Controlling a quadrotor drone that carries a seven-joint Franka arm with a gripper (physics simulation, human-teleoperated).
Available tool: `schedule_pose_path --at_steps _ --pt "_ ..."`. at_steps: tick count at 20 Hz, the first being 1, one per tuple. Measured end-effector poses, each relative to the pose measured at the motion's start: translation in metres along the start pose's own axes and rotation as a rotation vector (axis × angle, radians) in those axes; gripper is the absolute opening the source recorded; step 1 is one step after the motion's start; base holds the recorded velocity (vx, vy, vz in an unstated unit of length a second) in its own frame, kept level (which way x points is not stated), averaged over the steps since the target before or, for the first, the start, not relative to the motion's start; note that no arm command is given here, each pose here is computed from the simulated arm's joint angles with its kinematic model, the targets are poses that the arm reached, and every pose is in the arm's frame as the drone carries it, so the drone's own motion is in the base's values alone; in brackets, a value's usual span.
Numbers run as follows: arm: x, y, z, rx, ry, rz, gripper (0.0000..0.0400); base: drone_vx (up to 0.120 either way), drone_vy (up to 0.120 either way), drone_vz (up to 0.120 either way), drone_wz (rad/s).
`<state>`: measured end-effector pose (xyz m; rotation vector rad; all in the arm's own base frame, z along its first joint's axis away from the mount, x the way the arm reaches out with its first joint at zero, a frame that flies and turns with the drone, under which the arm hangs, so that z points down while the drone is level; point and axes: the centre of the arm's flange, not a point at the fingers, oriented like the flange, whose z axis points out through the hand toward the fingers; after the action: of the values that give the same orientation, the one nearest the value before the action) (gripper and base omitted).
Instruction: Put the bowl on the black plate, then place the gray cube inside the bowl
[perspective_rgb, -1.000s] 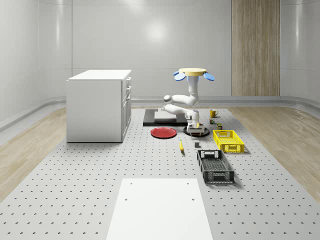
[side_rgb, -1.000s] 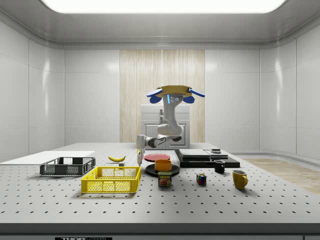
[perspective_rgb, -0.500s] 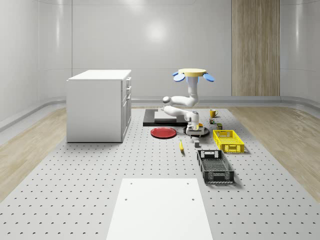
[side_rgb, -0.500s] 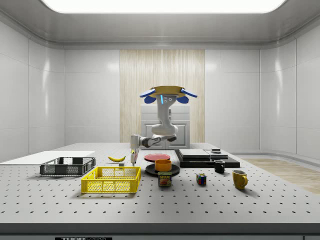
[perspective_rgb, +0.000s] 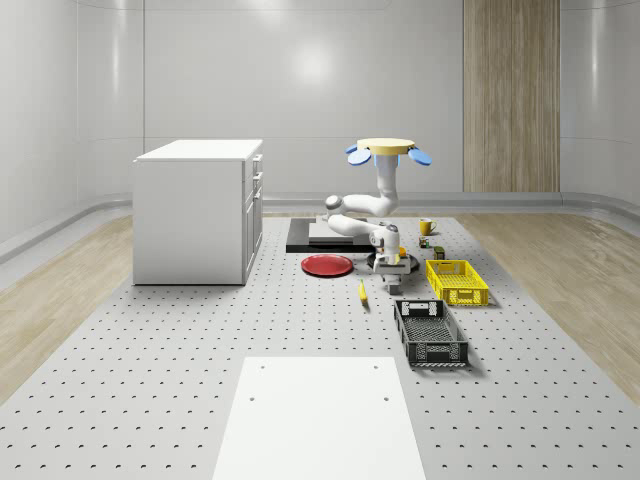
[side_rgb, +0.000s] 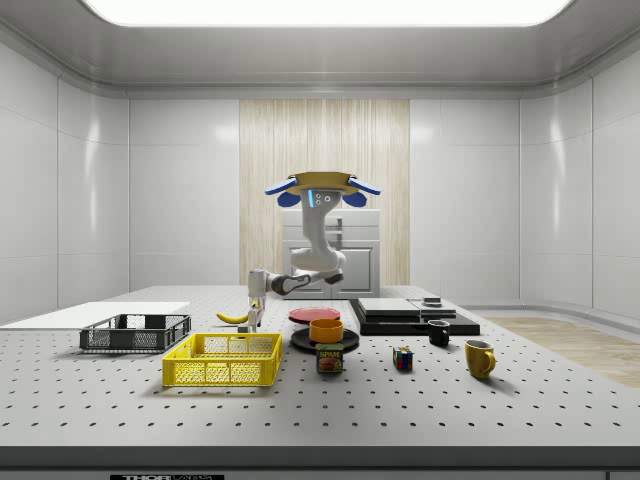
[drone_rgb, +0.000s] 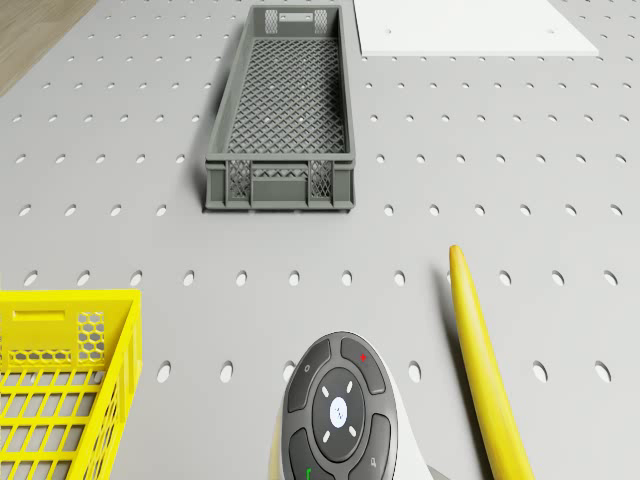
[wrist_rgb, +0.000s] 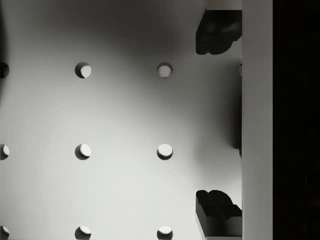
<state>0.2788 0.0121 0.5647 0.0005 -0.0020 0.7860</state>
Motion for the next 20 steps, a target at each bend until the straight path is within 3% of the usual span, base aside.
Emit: schedule_pose_path --at_steps 10,20 --pt "0.000 0.000 0.000 0.000 0.000 0.000 0.0400 0.120 -0.004 0.000 0.000" --pt "0.000 0.000 0.011 0.000 0.000 0.000 0.0388 0.004 0.000 0.000 0.000"
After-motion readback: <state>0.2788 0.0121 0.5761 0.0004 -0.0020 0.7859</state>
